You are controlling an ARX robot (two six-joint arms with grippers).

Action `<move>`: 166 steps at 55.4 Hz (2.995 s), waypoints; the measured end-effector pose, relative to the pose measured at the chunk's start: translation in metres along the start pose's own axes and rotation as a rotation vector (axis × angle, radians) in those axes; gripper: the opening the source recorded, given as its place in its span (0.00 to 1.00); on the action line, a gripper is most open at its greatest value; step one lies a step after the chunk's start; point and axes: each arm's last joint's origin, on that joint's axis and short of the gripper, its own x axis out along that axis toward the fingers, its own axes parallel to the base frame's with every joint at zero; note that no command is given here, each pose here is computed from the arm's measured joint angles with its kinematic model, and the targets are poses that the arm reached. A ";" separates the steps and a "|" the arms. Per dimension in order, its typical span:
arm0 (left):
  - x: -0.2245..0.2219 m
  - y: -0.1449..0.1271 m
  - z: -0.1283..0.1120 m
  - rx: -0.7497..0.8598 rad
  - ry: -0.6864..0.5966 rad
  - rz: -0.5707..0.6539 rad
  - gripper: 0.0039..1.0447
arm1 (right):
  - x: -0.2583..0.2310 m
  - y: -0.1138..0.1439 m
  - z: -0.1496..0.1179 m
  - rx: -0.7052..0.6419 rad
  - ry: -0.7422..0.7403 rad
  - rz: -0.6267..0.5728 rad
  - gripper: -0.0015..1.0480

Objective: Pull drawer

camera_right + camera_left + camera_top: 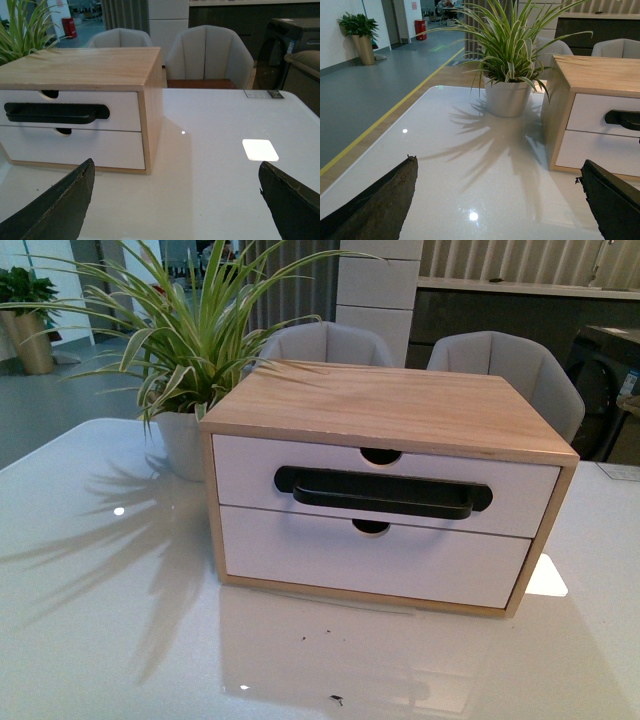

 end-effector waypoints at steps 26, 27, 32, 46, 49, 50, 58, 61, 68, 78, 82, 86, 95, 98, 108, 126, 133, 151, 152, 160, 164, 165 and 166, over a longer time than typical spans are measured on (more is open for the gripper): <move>0.000 0.000 0.000 0.000 0.000 0.000 0.93 | 0.000 0.000 0.000 0.000 0.000 0.000 0.91; 0.000 0.000 0.000 0.000 0.000 0.000 0.93 | 0.000 0.000 0.000 0.000 0.000 0.000 0.91; 0.000 0.000 0.000 0.000 0.000 0.000 0.93 | 0.000 0.000 0.000 0.000 0.000 0.000 0.91; 0.000 0.000 0.000 0.000 0.000 0.000 0.93 | 0.000 0.000 0.000 0.000 0.000 0.000 0.91; 0.000 0.000 0.000 0.000 0.000 0.000 0.93 | 0.000 0.000 0.000 0.000 0.000 0.000 0.91; 0.000 0.000 0.000 0.000 0.000 0.000 0.93 | 0.000 0.000 0.000 0.000 0.000 0.000 0.91; 0.009 -0.003 -0.002 -0.039 0.107 0.166 0.93 | 0.010 -0.002 -0.004 0.047 0.140 -0.032 0.91; 0.016 -0.007 0.002 -0.029 0.108 0.120 0.93 | 0.016 -0.004 0.000 0.047 0.161 -0.030 0.91; 0.039 -0.023 0.019 0.067 0.091 -0.066 0.93 | 0.039 -0.007 0.017 0.004 0.204 0.015 0.91; 0.076 -0.048 0.034 0.286 0.120 -0.338 0.93 | 0.076 -0.005 0.028 -0.114 0.344 0.130 0.91; 0.092 -0.060 0.036 0.376 0.127 -0.447 0.93 | 0.091 -0.002 0.033 -0.175 0.365 0.171 0.91; 0.107 -0.072 0.037 0.475 0.127 -0.559 0.93 | 0.106 0.001 0.040 -0.226 0.371 0.214 0.91; 0.138 -0.097 0.036 0.632 0.159 -0.756 0.93 | 0.132 0.007 0.052 -0.339 0.395 0.315 0.91; 0.152 -0.110 0.037 0.724 0.165 -0.837 0.93 | 0.144 0.011 0.055 -0.389 0.419 0.377 0.91; 0.177 -0.134 0.042 0.857 0.157 -0.972 0.93 | 0.162 0.018 0.055 -0.487 0.477 0.511 0.91; 0.216 -0.170 0.027 1.015 0.224 -1.142 0.93 | 0.191 0.038 0.054 -0.599 0.514 0.676 0.91; 0.234 -0.181 0.024 1.053 0.231 -1.148 0.93 | 0.198 0.046 0.053 -0.630 0.527 0.743 0.91; 0.270 -0.184 0.016 1.084 0.287 -1.132 0.93 | 0.216 0.063 0.049 -0.681 0.539 0.865 0.91; 0.272 -0.184 0.015 1.084 0.289 -1.131 0.93 | 0.217 0.064 0.049 -0.681 0.540 0.867 0.91; 0.278 -0.180 0.011 1.087 0.318 -1.128 0.93 | 0.224 0.069 0.048 -0.689 0.541 0.882 0.91; 0.281 -0.179 0.007 1.092 0.330 -1.125 0.93 | 0.227 0.071 0.047 -0.690 0.539 0.886 0.91; 0.281 -0.179 0.006 1.093 0.331 -1.125 0.93 | 0.228 0.071 0.047 -0.690 0.539 0.887 0.91; 0.282 -0.178 0.005 1.093 0.336 -1.124 0.93 | 0.229 0.072 0.047 -0.691 0.538 0.888 0.91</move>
